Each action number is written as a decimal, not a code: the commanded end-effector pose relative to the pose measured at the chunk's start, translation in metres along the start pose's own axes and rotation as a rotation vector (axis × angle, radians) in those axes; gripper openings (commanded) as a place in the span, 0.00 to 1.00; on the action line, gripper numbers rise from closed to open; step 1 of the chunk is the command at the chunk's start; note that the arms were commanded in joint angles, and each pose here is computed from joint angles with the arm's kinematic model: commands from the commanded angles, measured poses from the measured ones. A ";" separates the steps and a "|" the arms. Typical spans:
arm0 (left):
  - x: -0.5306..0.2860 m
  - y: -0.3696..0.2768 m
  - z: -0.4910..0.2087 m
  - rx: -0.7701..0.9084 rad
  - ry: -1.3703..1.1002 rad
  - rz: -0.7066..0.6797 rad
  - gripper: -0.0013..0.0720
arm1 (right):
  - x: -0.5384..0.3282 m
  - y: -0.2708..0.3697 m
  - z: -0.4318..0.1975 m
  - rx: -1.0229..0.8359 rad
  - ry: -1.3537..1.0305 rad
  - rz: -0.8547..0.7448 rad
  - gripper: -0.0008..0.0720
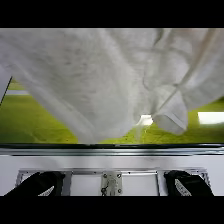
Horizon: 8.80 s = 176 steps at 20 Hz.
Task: Fold the clothes and pants, and hang the long-sleeved shirts on hangers.
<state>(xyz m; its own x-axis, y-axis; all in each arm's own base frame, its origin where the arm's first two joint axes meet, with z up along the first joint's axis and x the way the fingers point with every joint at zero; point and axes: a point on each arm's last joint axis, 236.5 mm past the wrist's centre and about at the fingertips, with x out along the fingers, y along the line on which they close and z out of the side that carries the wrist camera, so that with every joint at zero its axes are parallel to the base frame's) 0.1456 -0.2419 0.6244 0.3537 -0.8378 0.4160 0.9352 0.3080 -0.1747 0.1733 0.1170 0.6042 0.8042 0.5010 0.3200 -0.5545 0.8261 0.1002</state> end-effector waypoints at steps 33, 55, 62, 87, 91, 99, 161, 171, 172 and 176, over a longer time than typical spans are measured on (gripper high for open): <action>-0.359 0.397 -0.498 -0.978 1.114 1.150 1.00 | 0.013 -0.233 -0.492 0.240 1.297 -0.346 1.00; -0.338 0.274 -0.620 -1.071 1.334 0.954 0.05 | -0.298 -0.219 -0.624 1.168 1.320 -1.197 1.00; -0.338 0.274 -0.620 -1.072 1.334 0.954 0.05 | -0.264 -0.219 -0.653 1.102 1.333 -1.099 1.00; 0.010 0.065 -0.571 -0.818 1.162 -0.003 0.86 | -0.080 -0.329 -0.387 0.403 0.970 -0.832 0.82; -0.030 0.192 -0.561 -0.740 1.155 0.262 0.86 | -0.131 -0.312 -0.382 0.316 1.011 -0.950 0.82; -0.226 0.471 -0.502 -0.662 0.974 1.074 0.86 | -0.195 -0.247 -0.453 0.418 1.101 -0.934 0.82; -0.432 0.479 -0.535 -0.819 1.416 0.706 0.95 | -0.187 -0.209 -0.494 0.651 1.160 -0.828 0.82; -0.379 0.497 -0.471 -0.599 1.374 0.711 0.05 | -0.135 -0.244 -0.487 0.709 1.012 -0.798 0.82; -0.374 0.499 -0.460 -0.565 1.363 0.719 0.05 | -0.123 -0.259 -0.487 0.701 0.992 -0.797 0.82; -0.367 0.504 -0.446 -0.519 1.339 0.743 0.05 | -0.065 -0.308 -0.528 0.629 1.028 -0.727 0.82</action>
<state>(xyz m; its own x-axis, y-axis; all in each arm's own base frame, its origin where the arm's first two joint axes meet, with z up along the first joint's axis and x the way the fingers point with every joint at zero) 0.4713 0.0178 -0.0294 0.1274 -0.4522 -0.8828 0.3581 0.8509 -0.3843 0.3480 -0.0326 0.0684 0.5645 0.2033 -0.8000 0.3192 0.8400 0.4387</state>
